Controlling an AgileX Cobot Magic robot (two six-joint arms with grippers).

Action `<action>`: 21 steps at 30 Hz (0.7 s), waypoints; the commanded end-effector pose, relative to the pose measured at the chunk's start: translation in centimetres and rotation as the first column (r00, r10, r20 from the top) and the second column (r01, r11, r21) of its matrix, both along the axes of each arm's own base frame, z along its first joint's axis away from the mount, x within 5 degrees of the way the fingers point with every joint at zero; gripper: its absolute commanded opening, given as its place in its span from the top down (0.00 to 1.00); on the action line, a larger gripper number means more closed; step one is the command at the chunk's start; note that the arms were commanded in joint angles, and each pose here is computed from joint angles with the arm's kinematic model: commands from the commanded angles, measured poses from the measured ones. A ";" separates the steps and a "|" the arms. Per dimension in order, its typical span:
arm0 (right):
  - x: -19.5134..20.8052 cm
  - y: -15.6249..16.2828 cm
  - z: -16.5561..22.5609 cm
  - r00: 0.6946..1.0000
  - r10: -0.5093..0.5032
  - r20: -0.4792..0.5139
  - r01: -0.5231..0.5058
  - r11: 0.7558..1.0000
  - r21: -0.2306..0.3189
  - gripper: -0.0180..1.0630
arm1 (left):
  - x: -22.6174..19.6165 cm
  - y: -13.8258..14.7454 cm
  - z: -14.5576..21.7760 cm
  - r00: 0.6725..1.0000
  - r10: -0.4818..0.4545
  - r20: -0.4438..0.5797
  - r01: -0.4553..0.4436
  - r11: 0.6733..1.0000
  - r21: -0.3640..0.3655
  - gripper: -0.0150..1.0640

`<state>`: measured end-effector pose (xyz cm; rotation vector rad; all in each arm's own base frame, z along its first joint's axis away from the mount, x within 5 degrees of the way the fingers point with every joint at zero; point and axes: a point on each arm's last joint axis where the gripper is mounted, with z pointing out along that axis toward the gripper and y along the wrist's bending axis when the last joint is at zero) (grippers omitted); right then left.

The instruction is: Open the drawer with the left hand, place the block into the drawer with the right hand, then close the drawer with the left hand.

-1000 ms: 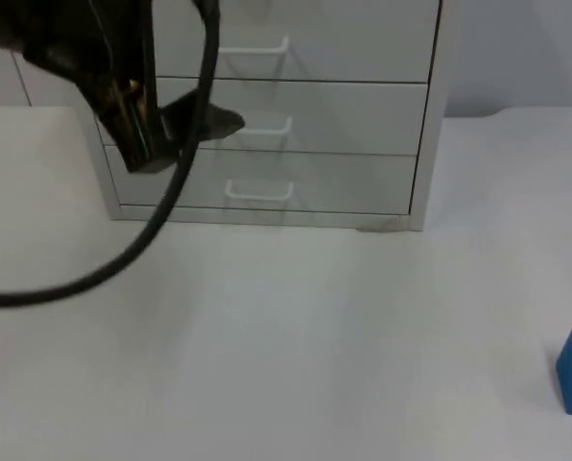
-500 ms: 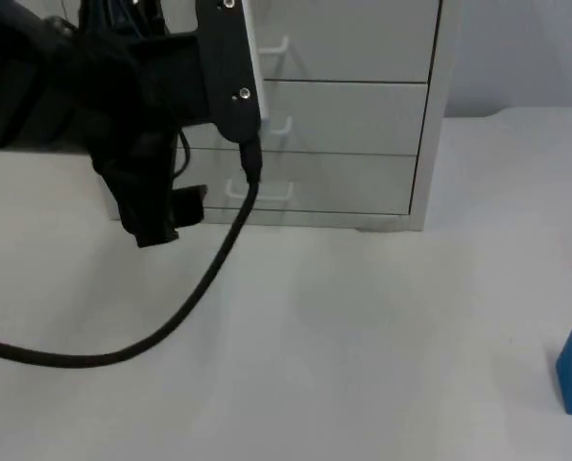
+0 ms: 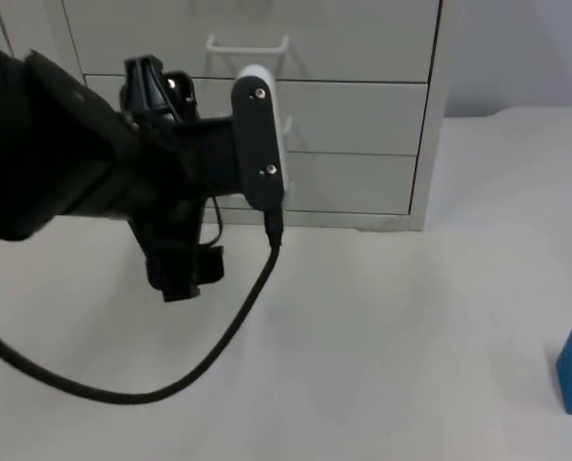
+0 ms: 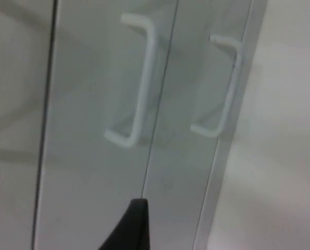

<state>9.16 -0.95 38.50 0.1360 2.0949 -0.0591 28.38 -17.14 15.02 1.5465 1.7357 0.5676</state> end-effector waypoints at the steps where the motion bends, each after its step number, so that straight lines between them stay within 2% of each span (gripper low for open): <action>1: -0.1 0.0 0.4 1.000 0.001 0.025 -0.001 1.000 -0.003 0.01 | 0.4 -0.7 -0.2 1.000 0.000 0.006 0.000 1.000 -0.024 0.02; 8: -0.1 0.0 0.4 1.000 0.000 0.026 0.000 1.000 -0.001 0.01 | 1.1 -1.3 -1.5 1.000 0.026 0.004 -0.025 0.996 -0.089 0.02; 13: -0.1 0.0 0.4 1.000 0.000 0.026 0.000 1.000 -0.001 0.01 | 1.1 -1.6 -2.4 1.000 -0.029 -0.008 0.029 0.998 -0.052 0.02; 17: -0.1 0.0 0.4 1.000 0.000 0.026 0.000 1.000 -0.001 0.01 | 1.4 -1.7 -3.0 0.996 -0.079 0.036 0.079 0.997 0.004 0.02; 21: -0.1 0.0 0.4 1.000 0.000 0.026 0.000 1.000 -0.001 0.01 | 1.7 -1.9 -4.1 0.995 -0.080 0.057 0.081 0.997 -0.005 0.02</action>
